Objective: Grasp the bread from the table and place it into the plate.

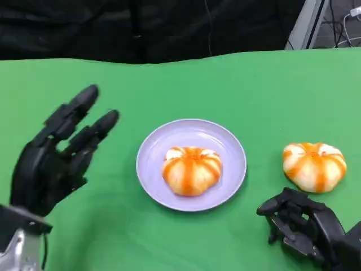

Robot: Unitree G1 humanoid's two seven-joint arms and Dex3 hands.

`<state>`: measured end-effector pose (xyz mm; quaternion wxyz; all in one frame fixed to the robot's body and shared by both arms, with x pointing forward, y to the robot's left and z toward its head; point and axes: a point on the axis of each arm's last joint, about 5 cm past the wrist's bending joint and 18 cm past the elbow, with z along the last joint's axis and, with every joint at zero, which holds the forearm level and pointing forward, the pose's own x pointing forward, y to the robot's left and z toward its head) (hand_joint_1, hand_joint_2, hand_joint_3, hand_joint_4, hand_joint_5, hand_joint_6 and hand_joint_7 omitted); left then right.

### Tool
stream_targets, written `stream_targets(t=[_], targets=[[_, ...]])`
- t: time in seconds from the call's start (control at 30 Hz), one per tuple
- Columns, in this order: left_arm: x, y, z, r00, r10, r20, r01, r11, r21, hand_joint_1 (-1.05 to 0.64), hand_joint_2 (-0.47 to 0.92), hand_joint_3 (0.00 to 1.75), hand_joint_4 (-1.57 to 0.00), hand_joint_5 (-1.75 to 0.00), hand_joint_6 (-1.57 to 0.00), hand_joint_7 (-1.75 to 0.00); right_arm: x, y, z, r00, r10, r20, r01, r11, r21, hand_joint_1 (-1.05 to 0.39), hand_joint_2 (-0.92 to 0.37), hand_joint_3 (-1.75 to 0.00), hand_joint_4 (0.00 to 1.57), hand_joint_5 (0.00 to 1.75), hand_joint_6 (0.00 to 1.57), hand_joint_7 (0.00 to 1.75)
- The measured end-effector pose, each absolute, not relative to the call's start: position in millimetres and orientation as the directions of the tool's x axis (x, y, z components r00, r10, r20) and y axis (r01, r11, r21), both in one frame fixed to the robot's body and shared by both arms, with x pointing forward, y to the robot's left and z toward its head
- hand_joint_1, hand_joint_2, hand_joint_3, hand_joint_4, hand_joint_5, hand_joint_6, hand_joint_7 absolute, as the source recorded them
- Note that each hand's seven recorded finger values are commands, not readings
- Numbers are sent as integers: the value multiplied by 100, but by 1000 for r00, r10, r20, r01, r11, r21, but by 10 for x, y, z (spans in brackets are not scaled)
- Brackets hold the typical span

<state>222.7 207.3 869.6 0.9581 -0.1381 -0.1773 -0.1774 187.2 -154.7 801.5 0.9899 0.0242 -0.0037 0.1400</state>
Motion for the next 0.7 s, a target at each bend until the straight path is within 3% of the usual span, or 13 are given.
stream_targets(t=[0.37,0.7], targets=[[1869,2407,8404,935,-159,317,241,941,-238,-48,92,33,-50,-4,-39,-3,1879,-1562,8014,960,280,11,-280,959,45,-27,-92,-45,66,175,74,108],[1677,2490,8204,964,-63,257,138,947,-288,-44,92,29,-56,-4,-46,-4,1882,-1580,8013,959,285,7,-285,957,51,-27,-92,-45,65,175,74,109]])
